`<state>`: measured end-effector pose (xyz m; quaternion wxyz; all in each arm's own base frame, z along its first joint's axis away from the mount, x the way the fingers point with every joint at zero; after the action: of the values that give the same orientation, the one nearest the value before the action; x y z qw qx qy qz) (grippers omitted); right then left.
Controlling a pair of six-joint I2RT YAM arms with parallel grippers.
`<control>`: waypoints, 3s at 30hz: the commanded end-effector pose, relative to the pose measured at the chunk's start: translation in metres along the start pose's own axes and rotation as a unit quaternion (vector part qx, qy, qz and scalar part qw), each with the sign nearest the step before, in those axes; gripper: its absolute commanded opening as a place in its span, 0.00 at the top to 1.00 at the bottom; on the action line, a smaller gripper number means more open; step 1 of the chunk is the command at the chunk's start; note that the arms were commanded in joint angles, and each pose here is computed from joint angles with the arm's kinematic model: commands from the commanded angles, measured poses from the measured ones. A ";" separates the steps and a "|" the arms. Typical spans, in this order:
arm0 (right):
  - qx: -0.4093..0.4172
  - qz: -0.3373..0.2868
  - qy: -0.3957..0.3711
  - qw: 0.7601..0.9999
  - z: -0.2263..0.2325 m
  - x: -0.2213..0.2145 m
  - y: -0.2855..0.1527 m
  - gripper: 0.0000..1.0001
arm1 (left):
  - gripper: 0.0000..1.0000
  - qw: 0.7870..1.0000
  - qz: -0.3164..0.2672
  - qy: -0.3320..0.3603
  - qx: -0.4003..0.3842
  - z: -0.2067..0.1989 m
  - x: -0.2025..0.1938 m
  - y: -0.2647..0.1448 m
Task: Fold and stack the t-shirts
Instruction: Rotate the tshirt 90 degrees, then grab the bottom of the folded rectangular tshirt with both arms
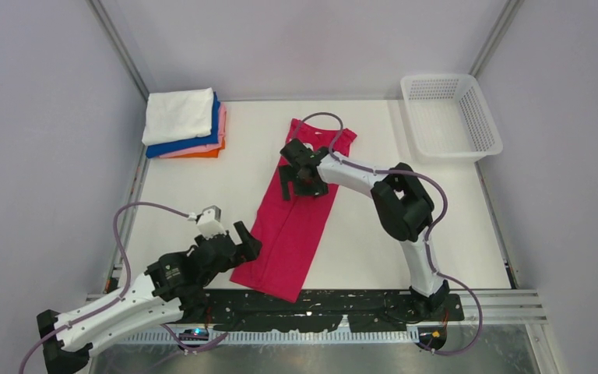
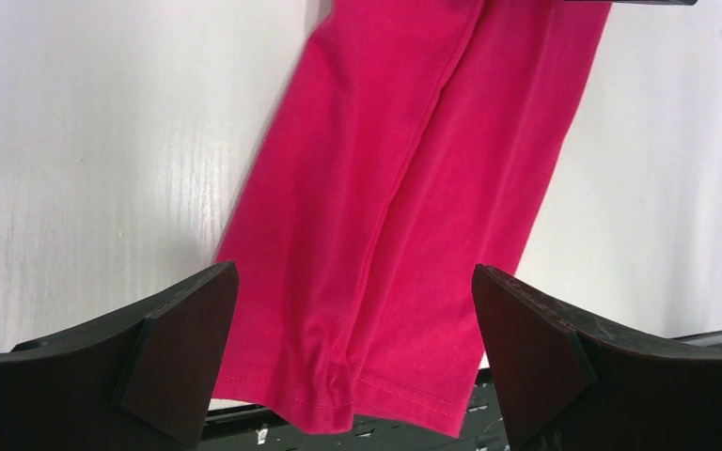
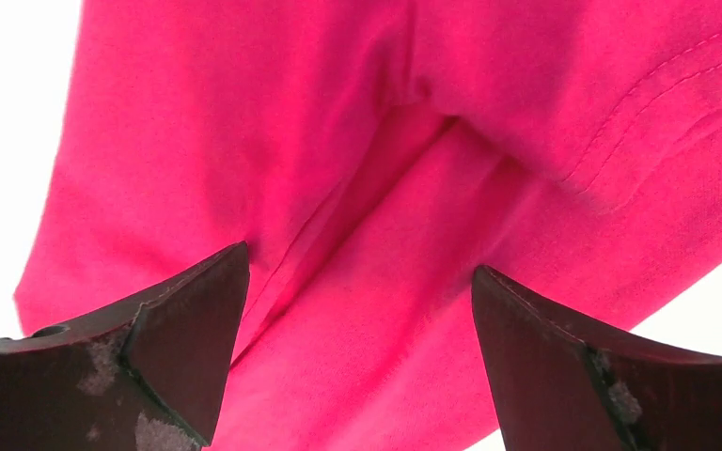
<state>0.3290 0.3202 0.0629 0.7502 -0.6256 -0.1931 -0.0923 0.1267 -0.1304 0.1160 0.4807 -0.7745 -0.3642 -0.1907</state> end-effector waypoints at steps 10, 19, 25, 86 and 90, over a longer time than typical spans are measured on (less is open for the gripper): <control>-0.003 0.017 0.064 0.998 -0.055 0.049 0.021 0.05 | 0.00 0.998 0.036 -0.013 0.057 0.012 0.002 0.028; -0.008 0.024 0.059 0.998 -0.098 0.108 0.031 0.05 | 0.00 0.998 0.050 -0.018 0.041 0.007 0.009 0.047; 0.001 0.026 0.081 0.996 -0.130 0.137 0.054 0.05 | 0.01 0.998 0.057 -0.007 0.029 0.002 0.018 0.058; 0.128 0.010 0.048 0.991 -0.060 -0.186 -0.088 0.38 | 1.00 0.966 0.243 0.074 -0.037 -0.024 -0.055 0.083; 0.115 0.022 0.058 0.991 -0.066 -0.196 -0.083 0.45 | 1.00 0.968 0.238 0.070 -0.033 -0.023 -0.056 0.082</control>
<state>0.1275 0.2153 0.0516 0.8264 -0.5373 -0.1568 -0.0610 0.1574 -0.1993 0.0421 0.5031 -0.8437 -0.1216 -0.1421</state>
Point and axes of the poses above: each gripper's point midway between its finger pads, its own y axis out along the fingers, its own z axis along the line the jaws close on, x = y × z, the point moved 3 cm from there along -y, back along the fingers, and after that the axes turned 2 degrees about y, right-handed, at the moved point
